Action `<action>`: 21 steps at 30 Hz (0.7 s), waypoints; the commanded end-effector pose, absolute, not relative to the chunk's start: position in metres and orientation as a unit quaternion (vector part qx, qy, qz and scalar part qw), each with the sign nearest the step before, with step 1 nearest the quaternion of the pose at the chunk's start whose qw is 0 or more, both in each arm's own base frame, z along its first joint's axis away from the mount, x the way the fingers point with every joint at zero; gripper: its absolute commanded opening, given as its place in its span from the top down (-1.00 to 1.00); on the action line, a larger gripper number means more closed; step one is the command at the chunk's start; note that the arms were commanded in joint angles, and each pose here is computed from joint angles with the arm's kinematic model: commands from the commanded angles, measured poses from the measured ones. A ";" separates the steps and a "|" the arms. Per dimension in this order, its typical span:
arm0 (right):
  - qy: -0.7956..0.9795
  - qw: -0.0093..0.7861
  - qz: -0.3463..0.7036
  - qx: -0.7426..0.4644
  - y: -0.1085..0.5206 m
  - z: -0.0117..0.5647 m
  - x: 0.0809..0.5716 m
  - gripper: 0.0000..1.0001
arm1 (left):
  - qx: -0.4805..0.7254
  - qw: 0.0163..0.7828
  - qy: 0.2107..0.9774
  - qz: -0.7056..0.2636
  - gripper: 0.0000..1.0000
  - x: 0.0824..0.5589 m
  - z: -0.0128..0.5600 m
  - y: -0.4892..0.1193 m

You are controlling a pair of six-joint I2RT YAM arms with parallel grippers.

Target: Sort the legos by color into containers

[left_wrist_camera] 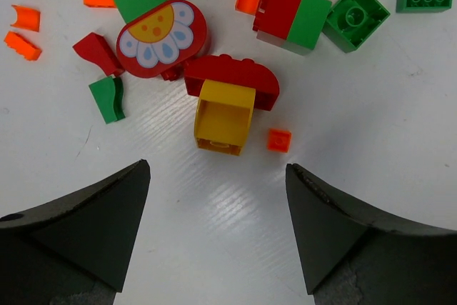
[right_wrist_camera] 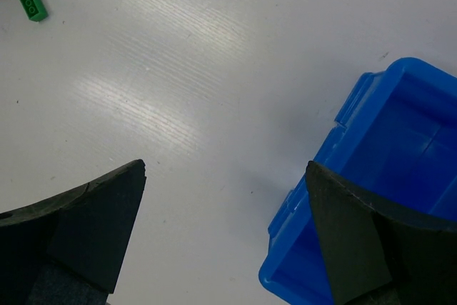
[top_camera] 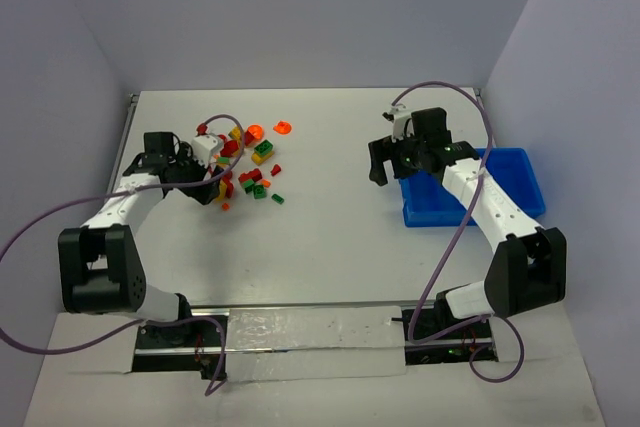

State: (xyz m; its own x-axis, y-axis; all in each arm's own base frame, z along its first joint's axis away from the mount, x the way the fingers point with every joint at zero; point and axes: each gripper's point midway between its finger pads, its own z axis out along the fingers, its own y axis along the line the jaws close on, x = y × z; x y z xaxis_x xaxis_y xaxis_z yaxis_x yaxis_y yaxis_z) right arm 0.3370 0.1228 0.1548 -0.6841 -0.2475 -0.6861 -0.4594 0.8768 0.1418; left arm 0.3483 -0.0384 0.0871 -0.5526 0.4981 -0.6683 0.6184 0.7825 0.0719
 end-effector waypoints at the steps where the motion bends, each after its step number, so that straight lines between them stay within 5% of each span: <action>1: 0.897 0.359 0.157 -0.203 0.126 0.168 0.345 -1.00 | 0.348 0.385 0.849 -0.101 -0.71 0.369 0.093 -0.048; 14: 0.898 0.354 0.164 -0.204 0.129 0.167 0.349 -1.00 | 0.366 0.370 0.845 -0.121 -0.49 0.374 0.067 -0.054; 21: 0.899 0.350 0.173 -0.200 0.133 0.168 0.351 -1.00 | 0.372 0.367 0.843 -0.130 -0.16 0.375 0.063 -0.058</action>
